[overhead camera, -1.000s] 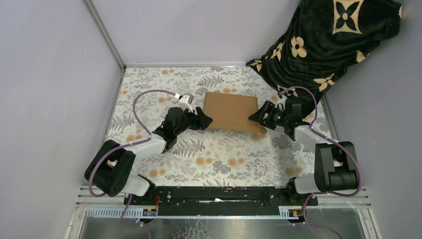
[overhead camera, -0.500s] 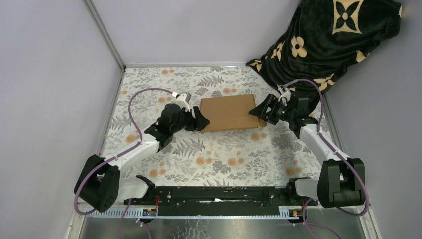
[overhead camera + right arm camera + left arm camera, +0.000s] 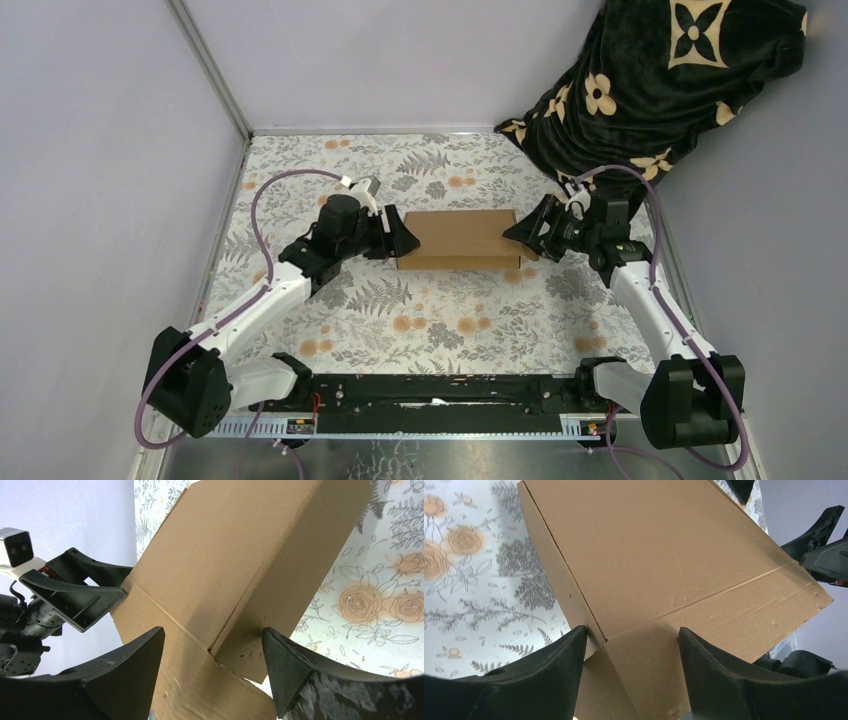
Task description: Fold the paper box
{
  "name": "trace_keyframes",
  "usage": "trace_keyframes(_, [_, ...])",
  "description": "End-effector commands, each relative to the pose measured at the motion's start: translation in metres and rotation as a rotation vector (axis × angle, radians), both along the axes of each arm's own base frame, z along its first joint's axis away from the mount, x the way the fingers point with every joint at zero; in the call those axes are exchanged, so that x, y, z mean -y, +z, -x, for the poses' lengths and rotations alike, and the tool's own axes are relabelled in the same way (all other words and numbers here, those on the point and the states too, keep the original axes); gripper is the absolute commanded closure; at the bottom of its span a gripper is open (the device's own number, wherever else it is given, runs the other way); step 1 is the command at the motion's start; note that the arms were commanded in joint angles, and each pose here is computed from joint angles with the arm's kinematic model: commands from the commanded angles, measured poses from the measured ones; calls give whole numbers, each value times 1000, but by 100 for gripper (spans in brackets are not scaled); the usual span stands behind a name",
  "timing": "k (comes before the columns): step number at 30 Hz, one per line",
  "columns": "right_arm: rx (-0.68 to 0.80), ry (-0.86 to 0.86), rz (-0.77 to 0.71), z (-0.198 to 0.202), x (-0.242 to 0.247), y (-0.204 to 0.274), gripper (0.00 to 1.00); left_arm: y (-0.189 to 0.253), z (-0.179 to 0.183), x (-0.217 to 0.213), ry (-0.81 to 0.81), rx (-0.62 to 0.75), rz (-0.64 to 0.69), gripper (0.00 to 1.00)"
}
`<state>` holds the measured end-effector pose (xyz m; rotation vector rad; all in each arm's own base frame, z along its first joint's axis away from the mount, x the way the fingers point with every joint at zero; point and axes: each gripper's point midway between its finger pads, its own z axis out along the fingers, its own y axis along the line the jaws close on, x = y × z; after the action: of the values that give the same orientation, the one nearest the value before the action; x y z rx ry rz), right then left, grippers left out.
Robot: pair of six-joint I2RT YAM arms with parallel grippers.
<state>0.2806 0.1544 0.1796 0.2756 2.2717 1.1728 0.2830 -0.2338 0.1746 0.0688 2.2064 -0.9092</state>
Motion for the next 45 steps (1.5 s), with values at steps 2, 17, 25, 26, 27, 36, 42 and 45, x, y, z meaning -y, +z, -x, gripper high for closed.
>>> trace_keyframes(2, [-28,78,-102,20,-16,26,21,28,18,10,-57,-38,70,27])
trace_keyframes(17, [-145,68,-195,31,-23,31,21,35,30,8,-53,-205,133,23])
trace_keyframes(25, [-215,59,-253,24,-28,20,20,33,17,3,-41,-266,181,20])
trace_keyframes(26, [-221,59,-264,22,-29,20,20,36,15,2,-42,-270,189,19])
trace_keyframes(27, [-228,58,-274,20,-29,21,20,39,13,2,-44,-273,196,17])
trace_keyframes(36, [-255,61,-305,7,-33,30,20,55,3,3,-50,-282,249,15])
trace_keyframes(42, [-289,62,-328,10,-35,32,20,65,3,4,-50,-292,275,14])
trace_keyframes(45, [-308,61,-336,8,-35,34,20,67,5,3,-44,-309,288,14])
